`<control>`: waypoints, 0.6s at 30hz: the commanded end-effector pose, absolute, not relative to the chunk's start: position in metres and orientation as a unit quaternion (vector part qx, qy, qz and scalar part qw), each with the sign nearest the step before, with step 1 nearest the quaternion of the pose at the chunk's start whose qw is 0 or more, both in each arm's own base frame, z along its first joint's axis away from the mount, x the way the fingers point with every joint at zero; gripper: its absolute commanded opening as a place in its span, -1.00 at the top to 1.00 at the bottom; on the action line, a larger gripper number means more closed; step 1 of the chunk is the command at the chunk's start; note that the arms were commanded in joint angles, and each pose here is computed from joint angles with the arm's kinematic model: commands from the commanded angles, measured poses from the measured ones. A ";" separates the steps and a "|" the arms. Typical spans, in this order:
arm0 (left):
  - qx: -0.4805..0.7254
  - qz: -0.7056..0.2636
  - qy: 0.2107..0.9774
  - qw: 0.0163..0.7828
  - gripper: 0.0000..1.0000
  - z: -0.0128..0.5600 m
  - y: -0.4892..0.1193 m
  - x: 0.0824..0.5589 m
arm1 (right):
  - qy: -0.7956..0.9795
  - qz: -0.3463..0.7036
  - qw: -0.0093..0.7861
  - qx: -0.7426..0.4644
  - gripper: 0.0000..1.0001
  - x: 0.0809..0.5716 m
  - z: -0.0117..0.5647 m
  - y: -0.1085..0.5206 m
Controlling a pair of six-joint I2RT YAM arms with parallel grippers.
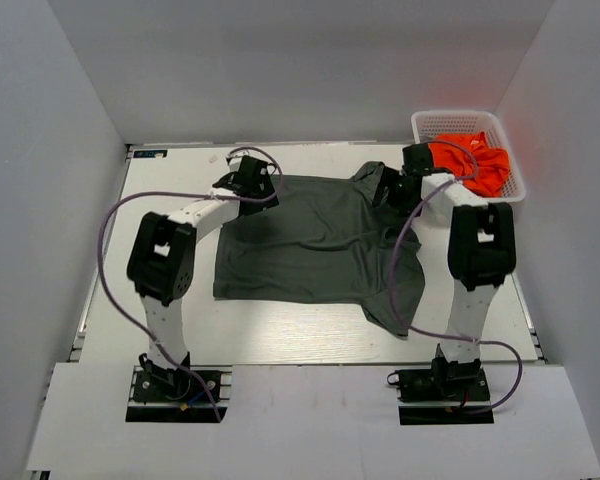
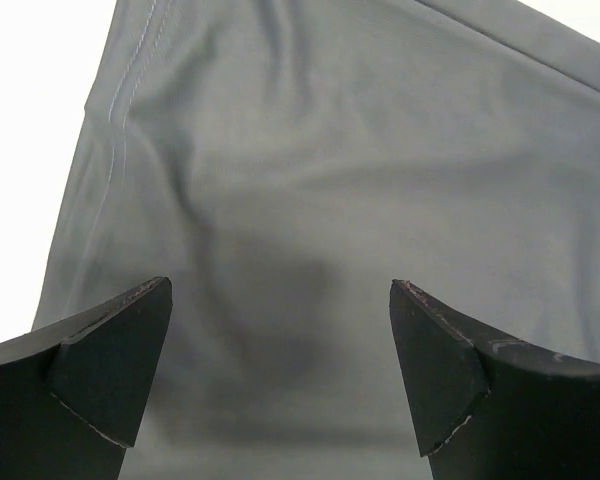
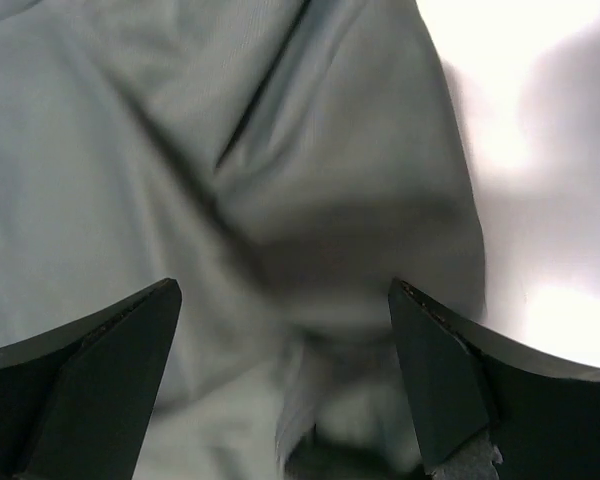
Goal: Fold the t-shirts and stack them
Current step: Flatten out the tshirt
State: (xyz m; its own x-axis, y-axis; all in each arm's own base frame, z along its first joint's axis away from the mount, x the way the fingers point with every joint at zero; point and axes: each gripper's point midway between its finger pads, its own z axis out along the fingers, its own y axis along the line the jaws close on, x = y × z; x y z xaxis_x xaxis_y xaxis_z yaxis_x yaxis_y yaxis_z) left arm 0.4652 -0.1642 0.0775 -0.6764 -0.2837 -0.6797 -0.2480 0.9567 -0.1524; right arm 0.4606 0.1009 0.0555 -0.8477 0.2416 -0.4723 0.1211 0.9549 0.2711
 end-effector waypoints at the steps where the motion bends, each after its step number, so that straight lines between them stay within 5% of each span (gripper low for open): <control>1: -0.137 -0.032 0.918 0.370 -0.99 0.062 -0.161 0.487 | 0.960 0.107 0.250 0.075 -0.81 0.482 0.040 0.105; 12: -0.178 -0.003 0.931 0.319 -0.99 0.001 -0.115 0.510 | 0.967 0.025 0.245 0.067 -0.81 0.547 0.007 0.088; 18: -0.180 0.005 0.933 0.313 -0.99 -0.009 -0.096 0.526 | 0.956 0.044 0.282 -0.074 -0.81 0.568 0.007 0.106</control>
State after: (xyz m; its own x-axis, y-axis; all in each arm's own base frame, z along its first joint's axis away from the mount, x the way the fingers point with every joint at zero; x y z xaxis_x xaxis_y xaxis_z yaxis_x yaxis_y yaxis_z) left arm 0.5399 -0.1113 0.0293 -0.6642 -0.3474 -0.6619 -0.3277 0.9311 -0.1599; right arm 0.5722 0.1051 0.0280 -0.8210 0.0400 -0.5695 -0.0301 0.9931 0.1132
